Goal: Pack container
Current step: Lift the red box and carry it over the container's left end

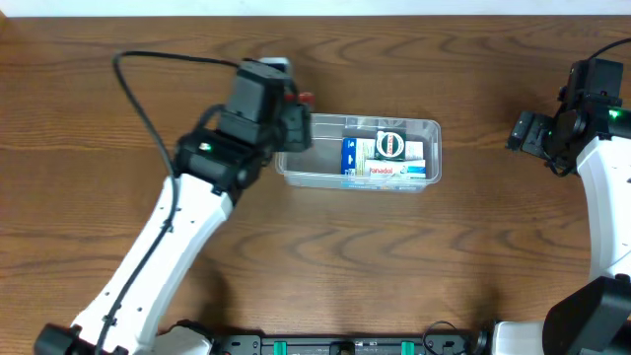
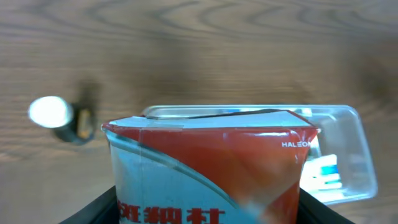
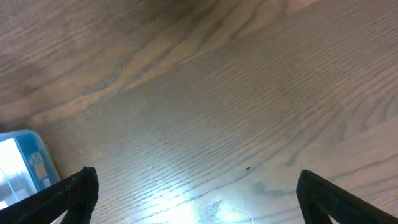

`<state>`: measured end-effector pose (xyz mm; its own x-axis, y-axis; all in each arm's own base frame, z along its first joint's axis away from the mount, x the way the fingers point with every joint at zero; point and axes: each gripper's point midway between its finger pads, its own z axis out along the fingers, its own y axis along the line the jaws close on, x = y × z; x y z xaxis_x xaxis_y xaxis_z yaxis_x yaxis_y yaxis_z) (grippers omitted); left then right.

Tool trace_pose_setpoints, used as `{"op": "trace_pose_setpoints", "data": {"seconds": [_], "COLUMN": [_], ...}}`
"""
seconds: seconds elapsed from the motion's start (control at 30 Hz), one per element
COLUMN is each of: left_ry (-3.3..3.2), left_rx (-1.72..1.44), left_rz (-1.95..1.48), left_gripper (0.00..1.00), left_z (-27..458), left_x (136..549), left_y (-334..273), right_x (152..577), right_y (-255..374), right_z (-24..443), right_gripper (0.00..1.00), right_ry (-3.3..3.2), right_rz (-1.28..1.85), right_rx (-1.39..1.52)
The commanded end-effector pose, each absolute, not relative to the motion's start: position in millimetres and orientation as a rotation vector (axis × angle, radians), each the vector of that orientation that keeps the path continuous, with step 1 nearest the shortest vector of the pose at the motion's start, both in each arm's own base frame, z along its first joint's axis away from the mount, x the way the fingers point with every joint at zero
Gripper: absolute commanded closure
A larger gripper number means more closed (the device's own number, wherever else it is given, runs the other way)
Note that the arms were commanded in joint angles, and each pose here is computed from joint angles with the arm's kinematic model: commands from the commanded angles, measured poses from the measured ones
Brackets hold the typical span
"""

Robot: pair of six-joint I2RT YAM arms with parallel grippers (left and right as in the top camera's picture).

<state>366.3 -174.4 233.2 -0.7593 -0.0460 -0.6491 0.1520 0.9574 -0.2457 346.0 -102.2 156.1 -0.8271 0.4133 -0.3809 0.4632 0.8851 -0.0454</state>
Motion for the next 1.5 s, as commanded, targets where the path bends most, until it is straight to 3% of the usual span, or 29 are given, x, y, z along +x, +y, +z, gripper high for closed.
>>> {"op": "trace_pose_setpoints", "data": {"seconds": [0.0,0.47,1.47], "left_ry": [2.418,2.618,2.673], "left_rx": [0.063,0.137,0.142], "left_rz": [-0.326,-0.231,-0.156], "left_gripper": [0.36,0.36,0.36], "left_z": [221.2,121.7,90.5], "left_x": [376.4,390.0,386.6], "left_y": [-184.5,-210.4,-205.1], "right_x": [345.0,345.0,345.0], "right_y": [-108.0,-108.0,-108.0], "right_z": [158.9,158.9,158.9], "right_gripper": [0.01,0.01,0.01], "right_ry": [2.682,2.682,2.682], "right_rz": [-0.211,-0.211,-0.211], "right_rx": [0.652,0.652,0.652]}}
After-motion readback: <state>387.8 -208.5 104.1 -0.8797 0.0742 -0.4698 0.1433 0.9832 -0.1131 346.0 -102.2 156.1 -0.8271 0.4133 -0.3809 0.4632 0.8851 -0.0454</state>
